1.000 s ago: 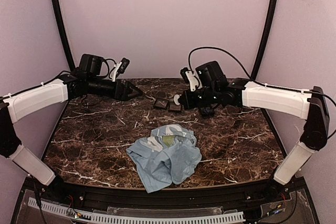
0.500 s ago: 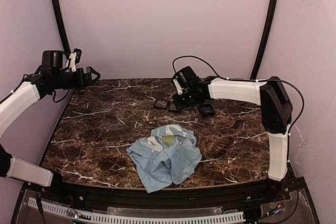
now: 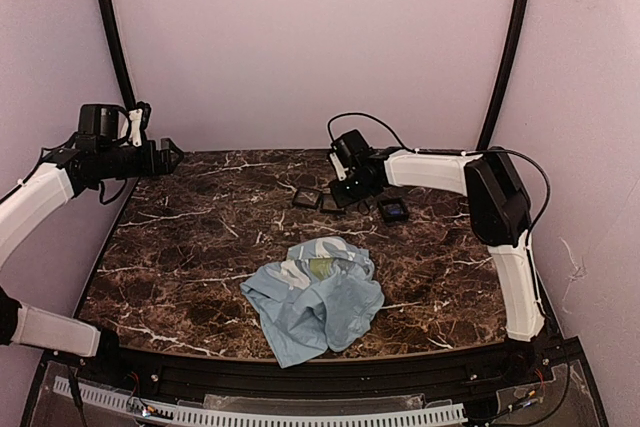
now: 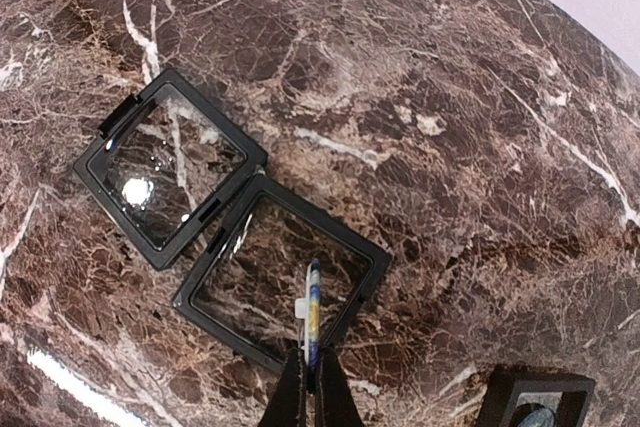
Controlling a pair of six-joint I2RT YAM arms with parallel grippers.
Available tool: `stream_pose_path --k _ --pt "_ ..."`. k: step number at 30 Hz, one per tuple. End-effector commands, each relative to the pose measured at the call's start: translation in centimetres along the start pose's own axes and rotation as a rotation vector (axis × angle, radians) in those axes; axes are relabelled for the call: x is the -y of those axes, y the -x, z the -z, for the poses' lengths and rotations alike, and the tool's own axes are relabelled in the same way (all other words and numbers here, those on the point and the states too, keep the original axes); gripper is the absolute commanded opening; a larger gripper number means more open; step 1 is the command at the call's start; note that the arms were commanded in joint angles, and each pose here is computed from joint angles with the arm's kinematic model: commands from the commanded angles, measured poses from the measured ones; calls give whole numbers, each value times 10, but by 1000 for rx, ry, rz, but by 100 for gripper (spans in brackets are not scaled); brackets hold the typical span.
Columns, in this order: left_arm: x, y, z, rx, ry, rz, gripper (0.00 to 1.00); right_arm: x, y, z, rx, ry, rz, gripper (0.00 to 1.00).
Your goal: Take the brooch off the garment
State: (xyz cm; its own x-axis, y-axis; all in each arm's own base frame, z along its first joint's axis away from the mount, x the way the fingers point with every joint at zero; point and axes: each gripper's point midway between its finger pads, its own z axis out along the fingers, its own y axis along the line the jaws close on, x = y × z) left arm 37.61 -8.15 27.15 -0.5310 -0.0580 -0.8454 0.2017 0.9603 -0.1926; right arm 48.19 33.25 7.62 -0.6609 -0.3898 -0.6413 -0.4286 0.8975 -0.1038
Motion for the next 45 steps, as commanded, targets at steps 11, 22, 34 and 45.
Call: stream_pose_path --k 11,22,34,45 --pt "0 -9 -2 -25 -16 -2 97 11 18 -24 25 -45 32 0" --pt "2 -10 -3 -30 -26 1 97 13 9 -28 1 -61 46 0" --pt "2 -11 -5 -35 -29 4 97 12 4 -33 -17 -60 54 0" --pt "2 -11 -5 -36 -26 2 97 2 8 -27 -3 4 66 18"
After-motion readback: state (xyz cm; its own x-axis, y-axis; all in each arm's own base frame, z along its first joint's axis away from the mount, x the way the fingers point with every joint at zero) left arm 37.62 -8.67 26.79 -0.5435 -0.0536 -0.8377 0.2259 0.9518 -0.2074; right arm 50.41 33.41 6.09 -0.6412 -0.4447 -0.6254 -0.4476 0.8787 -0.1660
